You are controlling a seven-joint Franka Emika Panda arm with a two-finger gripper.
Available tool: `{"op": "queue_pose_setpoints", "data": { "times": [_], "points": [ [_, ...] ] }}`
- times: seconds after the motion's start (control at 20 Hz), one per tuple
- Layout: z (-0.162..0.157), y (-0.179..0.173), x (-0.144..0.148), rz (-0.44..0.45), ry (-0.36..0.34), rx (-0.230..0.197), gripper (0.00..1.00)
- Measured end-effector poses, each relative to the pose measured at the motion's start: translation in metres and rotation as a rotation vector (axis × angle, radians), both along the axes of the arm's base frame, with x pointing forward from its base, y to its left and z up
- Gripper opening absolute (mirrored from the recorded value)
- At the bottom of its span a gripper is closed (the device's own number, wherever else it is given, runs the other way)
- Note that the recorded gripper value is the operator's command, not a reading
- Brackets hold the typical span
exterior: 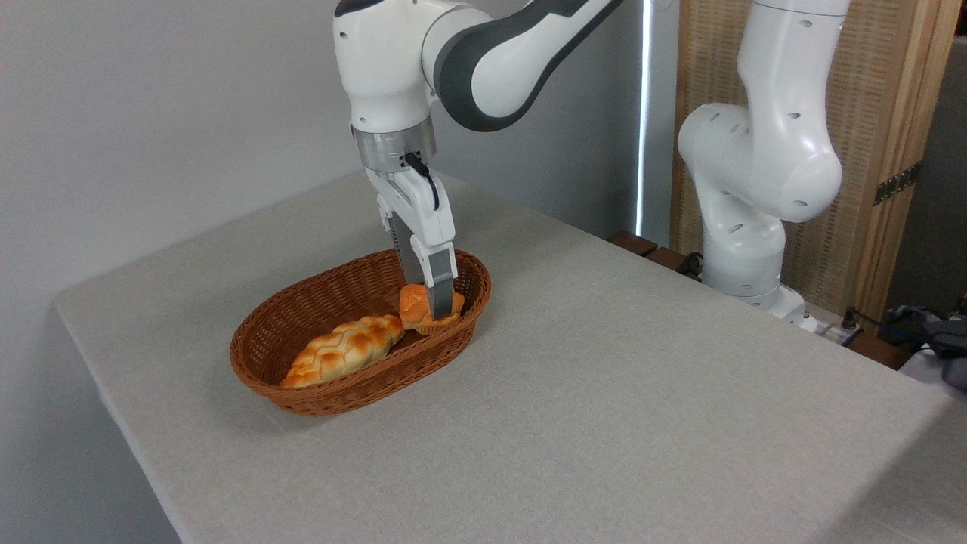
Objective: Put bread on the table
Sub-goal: 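Close the gripper fingers around the small orange roll in the basket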
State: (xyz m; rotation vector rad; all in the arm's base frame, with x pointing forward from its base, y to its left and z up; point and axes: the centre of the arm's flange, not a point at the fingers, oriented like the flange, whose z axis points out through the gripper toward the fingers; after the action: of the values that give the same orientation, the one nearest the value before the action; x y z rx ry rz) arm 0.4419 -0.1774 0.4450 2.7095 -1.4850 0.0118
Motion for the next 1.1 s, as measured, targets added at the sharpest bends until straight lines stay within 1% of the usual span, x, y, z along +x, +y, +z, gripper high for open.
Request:
{"op": "queue_pose_setpoints", "data": {
  "times": [0.05,0.2,0.25,0.3,0.4,0.45,0.5,0.6,1.1],
  "points": [
    [-0.0010,-0.0009,-0.0008,-0.002,0.002,0.001,0.97],
    [-0.0037,-0.0027,-0.0027,-0.007,0.005,0.002,0.88],
    [-0.0044,-0.0030,-0.0028,-0.008,0.002,0.001,0.86],
    [-0.0051,-0.0032,-0.0027,-0.008,-0.002,0.000,0.81],
    [-0.0066,-0.0032,-0.0026,-0.007,-0.009,-0.002,0.61],
    [-0.0075,-0.0030,-0.0028,-0.007,-0.009,-0.002,0.54],
    [-0.0080,-0.0030,-0.0030,-0.008,-0.009,-0.002,0.50],
    [-0.0086,-0.0029,-0.0032,-0.019,-0.009,-0.002,0.46],
    [-0.0088,-0.0028,-0.0033,-0.036,-0.009,-0.002,0.46]
  ]
}}
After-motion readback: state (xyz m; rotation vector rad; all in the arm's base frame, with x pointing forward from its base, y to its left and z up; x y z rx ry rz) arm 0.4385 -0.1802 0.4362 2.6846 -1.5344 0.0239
